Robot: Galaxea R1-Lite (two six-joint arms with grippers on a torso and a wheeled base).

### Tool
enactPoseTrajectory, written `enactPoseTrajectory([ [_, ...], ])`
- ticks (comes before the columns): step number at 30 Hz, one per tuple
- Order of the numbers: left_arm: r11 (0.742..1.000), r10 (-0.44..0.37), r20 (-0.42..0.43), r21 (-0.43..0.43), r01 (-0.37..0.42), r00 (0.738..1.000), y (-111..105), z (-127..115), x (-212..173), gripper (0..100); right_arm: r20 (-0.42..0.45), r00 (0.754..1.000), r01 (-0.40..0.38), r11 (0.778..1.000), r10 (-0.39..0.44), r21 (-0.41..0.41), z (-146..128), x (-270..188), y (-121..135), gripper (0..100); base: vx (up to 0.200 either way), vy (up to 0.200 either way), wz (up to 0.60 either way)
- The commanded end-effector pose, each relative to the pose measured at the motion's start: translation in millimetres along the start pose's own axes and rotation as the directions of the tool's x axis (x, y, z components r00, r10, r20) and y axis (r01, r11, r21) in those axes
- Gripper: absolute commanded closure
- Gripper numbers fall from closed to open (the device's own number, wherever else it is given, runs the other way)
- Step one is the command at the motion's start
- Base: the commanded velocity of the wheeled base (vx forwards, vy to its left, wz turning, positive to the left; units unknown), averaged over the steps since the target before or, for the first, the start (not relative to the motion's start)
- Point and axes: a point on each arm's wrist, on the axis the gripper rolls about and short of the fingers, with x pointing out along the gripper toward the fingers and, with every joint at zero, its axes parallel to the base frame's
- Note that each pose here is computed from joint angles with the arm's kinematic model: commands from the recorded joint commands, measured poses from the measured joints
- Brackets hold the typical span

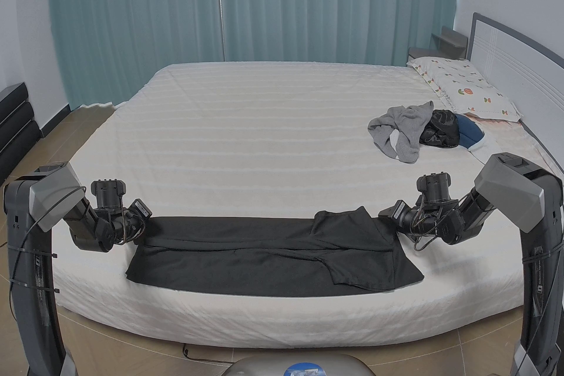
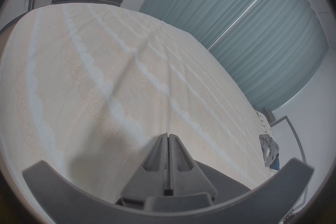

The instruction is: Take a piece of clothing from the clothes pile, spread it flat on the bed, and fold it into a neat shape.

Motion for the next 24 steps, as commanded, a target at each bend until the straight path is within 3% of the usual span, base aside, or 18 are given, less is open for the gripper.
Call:
enactPoseTrajectory([
  [1,1.000,-0.003,0.003,0.000,0.003,1.000,-0.6,0.7,-0.4,100,0.007,1.000,0.010,1.000,-0.010,0.000,0.2,3.4,-1.8,100,0.000,0.000,0.00],
  [17,1.000,-0.003,0.005,-0.008,0.003,1.000,-0.6,1.6,-0.8,100,0.061,0.998,0.015,1.000,-0.015,0.001,10.7,3.5,-4.0,100,0.000,0.000,0.00],
  [18,1.000,-0.004,0.006,-0.016,0.004,1.000,-1.0,2.0,-1.1,0,0.060,0.998,0.017,1.000,-0.017,-0.008,10.5,3.5,-4.1,0,0.000,0.000,0.00],
  [24,0.999,-0.007,0.005,-0.051,0.007,1.000,-1.4,2.3,-1.4,0,0.093,0.996,-0.003,1.000,0.005,-0.021,19.2,-5.5,0.5,0,0.000,0.000,0.00],
])
